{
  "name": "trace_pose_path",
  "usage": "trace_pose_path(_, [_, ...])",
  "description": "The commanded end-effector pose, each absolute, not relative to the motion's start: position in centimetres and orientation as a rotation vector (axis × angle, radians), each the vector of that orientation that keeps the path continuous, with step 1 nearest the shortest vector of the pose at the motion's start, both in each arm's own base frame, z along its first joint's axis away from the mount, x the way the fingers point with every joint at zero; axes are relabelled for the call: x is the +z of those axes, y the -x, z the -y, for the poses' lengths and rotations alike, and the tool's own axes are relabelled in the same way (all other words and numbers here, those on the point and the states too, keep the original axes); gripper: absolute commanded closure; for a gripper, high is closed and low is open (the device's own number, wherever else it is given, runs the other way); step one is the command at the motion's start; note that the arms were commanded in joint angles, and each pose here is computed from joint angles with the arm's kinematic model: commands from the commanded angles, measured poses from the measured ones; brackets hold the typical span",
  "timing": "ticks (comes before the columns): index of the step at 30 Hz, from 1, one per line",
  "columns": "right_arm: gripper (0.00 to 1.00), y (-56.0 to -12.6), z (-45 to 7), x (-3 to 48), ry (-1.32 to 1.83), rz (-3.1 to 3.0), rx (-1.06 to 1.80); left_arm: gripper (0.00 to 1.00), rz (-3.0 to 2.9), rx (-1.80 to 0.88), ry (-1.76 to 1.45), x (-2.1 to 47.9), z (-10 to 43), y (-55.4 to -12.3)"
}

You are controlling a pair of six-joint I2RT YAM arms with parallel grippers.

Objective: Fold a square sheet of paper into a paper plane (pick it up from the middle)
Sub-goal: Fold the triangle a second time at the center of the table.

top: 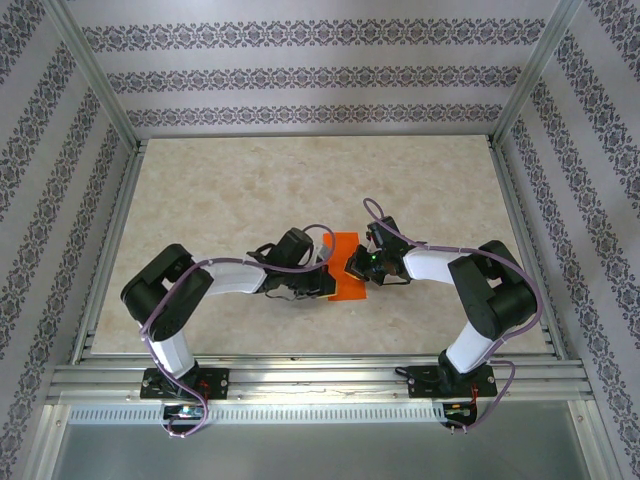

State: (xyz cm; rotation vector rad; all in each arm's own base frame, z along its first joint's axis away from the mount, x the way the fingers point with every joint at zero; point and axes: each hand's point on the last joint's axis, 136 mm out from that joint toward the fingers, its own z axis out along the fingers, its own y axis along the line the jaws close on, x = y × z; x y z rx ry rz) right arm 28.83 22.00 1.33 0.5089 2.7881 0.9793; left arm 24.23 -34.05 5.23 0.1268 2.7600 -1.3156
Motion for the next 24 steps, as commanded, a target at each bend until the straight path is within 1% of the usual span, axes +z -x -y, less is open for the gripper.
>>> trace_pose_path(1, [1.0,-27.0,-19.8,-1.5,-0.593,-2.882,0.831,1.0,-2.72,-1.279,-0.106,5.8,34.7,-25.7])
trace_pose_path(7, [1.0,-27.0,-19.9,-1.4,-0.589,-2.881,0.841,1.0,-2.832,-1.307,-0.084,2.8,35.7,-25.9])
trace_pose_path(12, [1.0,-27.0,-19.9,-1.2,-0.585,-2.875,0.848,1.0,-2.939,-1.185,-0.035,-0.6,33.5,-24.2])
trace_pose_path(18, [1.0,-27.8,-20.8,0.2,-0.543,-2.836,0.92,1.0,-2.988,-1.145,-0.032,-2.0,32.1,-22.5])
trace_pose_path(24, [1.0,-28.5,-22.5,3.6,-0.414,-2.746,1.082,1.0,-2.975,-1.138,-0.057,-1.9,32.1,-22.8])
